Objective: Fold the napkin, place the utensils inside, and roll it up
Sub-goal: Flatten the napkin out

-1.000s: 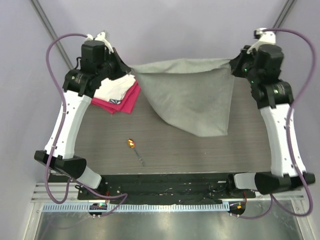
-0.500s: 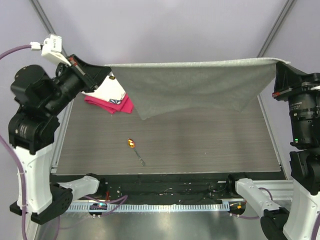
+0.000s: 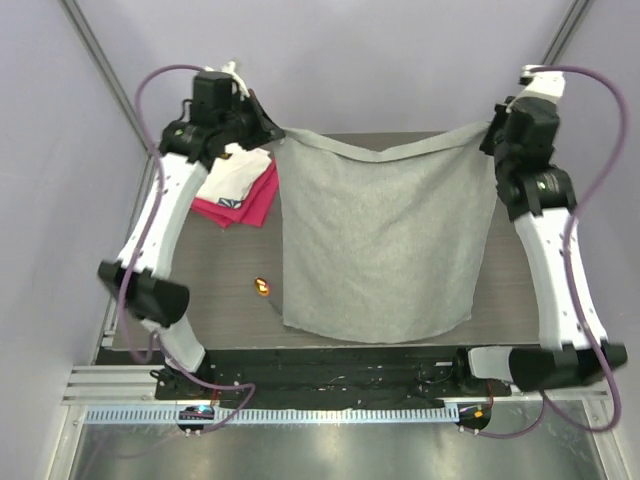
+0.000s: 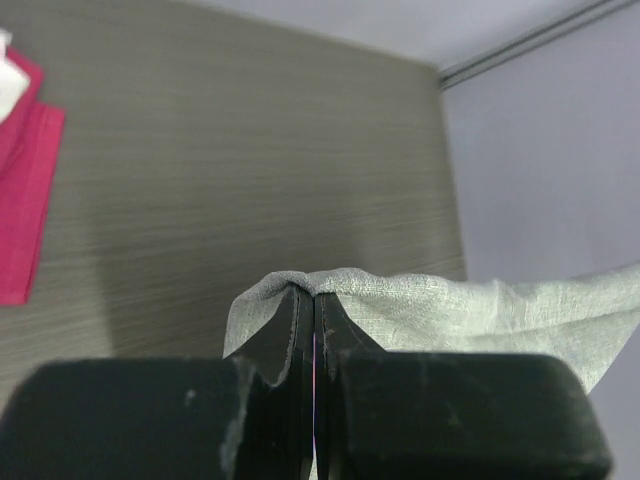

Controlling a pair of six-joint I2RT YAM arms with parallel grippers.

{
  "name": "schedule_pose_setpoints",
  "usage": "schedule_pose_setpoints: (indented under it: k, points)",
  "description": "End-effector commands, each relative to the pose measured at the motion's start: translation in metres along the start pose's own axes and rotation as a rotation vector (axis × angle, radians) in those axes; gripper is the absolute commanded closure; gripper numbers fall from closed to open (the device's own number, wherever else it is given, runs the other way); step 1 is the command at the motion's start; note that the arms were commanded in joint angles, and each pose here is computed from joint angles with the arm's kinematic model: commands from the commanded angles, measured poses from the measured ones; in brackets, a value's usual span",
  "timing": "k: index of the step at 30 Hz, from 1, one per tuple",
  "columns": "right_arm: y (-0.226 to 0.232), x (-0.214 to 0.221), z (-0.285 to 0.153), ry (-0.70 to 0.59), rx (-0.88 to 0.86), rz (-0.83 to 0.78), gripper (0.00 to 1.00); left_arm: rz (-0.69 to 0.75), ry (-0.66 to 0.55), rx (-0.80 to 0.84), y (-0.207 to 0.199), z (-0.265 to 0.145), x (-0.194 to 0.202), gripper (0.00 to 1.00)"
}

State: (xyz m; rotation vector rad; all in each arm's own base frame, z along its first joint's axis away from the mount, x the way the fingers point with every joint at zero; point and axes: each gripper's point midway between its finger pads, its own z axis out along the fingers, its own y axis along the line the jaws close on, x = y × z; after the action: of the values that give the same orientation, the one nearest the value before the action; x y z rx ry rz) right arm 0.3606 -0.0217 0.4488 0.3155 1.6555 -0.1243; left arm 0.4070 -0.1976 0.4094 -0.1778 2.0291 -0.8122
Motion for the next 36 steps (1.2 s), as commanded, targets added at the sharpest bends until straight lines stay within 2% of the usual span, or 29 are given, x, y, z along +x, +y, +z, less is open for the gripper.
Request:
schedule_pose_setpoints:
  k: [1,2,4,5,6,7,8,9,10,11,12,13,14,16,18,19,21,22,23,24,26,28,29,30,31,32,33,35,36]
  points:
    - [-0.016,0.053,0.076,0.088,0.082,-0.039,0.99,-0.034,0.029,-0.057,0.041,0.070,-0.008,1.00]
    - [-0.026,0.085,0.109,0.162,0.111,-0.036,0.99,-0.063,0.100,-0.091,0.069,0.109,0.008,1.00]
    - [-0.028,0.107,0.141,0.202,0.115,-0.028,0.99,-0.081,0.111,-0.068,0.076,0.141,0.003,1.00]
    - [-0.028,0.143,0.175,0.280,0.101,-0.023,0.99,-0.113,0.164,-0.102,0.106,0.178,0.023,0.80]
    - [-0.028,0.157,0.191,0.315,0.097,-0.015,0.90,-0.114,0.133,-0.056,0.098,0.188,0.011,0.66]
    - [-0.030,0.185,0.205,0.392,0.096,-0.013,0.75,-0.149,0.132,-0.050,0.103,0.199,0.011,0.51]
    - [-0.020,0.210,0.233,0.455,0.041,0.006,0.58,-0.173,0.138,-0.046,0.111,0.210,0.014,0.11]
    - [-0.022,0.227,0.245,0.506,0.038,0.029,0.26,-0.192,0.156,-0.041,0.119,0.222,0.022,0.04]
    - [-0.022,0.245,0.243,0.593,0.036,0.034,0.21,-0.202,0.150,-0.023,0.119,0.226,0.021,0.00]
    - [-0.015,0.226,0.252,0.566,0.015,0.045,0.17,-0.203,0.156,-0.017,0.119,0.227,0.024,0.00]
    - [-0.009,0.243,0.254,0.616,-0.017,0.053,0.14,-0.195,0.163,-0.002,0.114,0.221,0.024,0.00]
    - [-0.006,0.239,0.255,0.604,-0.026,0.054,0.09,-0.179,0.156,0.001,0.112,0.217,0.021,0.00]
    - [0.000,0.243,0.251,0.613,-0.064,0.063,0.07,-0.153,0.151,-0.001,0.111,0.212,0.020,0.00]
    - [0.007,0.221,0.244,0.560,-0.099,0.066,0.07,-0.120,0.125,-0.023,0.106,0.189,0.014,0.00]
    - [0.010,0.223,0.233,0.579,-0.119,0.079,0.07,-0.092,0.132,-0.061,0.110,0.173,0.018,0.00]
    - [0.021,0.210,0.222,0.568,-0.164,0.103,0.07,-0.066,0.090,-0.074,0.099,0.150,0.006,0.00]
    - [0.033,0.220,0.203,0.603,-0.203,0.104,0.07,-0.051,0.118,-0.155,0.115,0.129,0.021,0.00]
    - [0.042,0.209,0.191,0.584,-0.227,0.091,0.07,-0.025,0.063,-0.153,0.100,0.098,0.006,0.00]
    - [0.060,0.226,0.175,0.623,-0.263,0.055,0.08,-0.012,0.045,-0.191,0.104,0.086,0.005,0.00]
    - [0.069,0.230,0.166,0.633,-0.280,0.038,0.08,-0.010,0.078,-0.244,0.117,0.072,0.021,0.00]
    - [0.109,0.248,0.131,0.692,-0.371,-0.024,0.10,0.013,0.043,-0.279,0.111,0.030,0.017,0.00]
    - [0.137,0.264,0.102,0.738,-0.429,-0.062,0.14,0.057,0.084,-0.332,0.125,0.007,0.037,0.00]
    - [0.147,0.276,0.084,0.769,-0.443,-0.071,0.16,0.080,0.038,-0.327,0.118,-0.019,0.032,0.00]
    - [0.181,0.286,0.054,0.789,-0.511,-0.109,0.19,0.088,0.070,-0.372,0.136,-0.025,0.050,0.00]
    - [0.194,0.293,0.038,0.802,-0.524,-0.117,0.19,0.111,0.061,-0.387,0.142,-0.036,0.054,0.00]
    - [0.208,0.305,0.014,0.834,-0.549,-0.131,0.19,0.081,0.082,-0.431,0.163,-0.045,0.067,0.00]
    - [0.237,0.314,-0.022,0.873,-0.615,-0.133,0.19,0.059,0.042,-0.432,0.162,-0.066,0.065,0.00]
    - [0.257,0.333,-0.064,0.919,-0.671,-0.183,0.20,-0.036,0.038,-0.473,0.185,-0.084,0.080,0.00]
    - [0.273,0.346,-0.096,0.936,-0.714,-0.245,0.20,-0.046,-0.018,-0.457,0.178,-0.102,0.078,0.00]
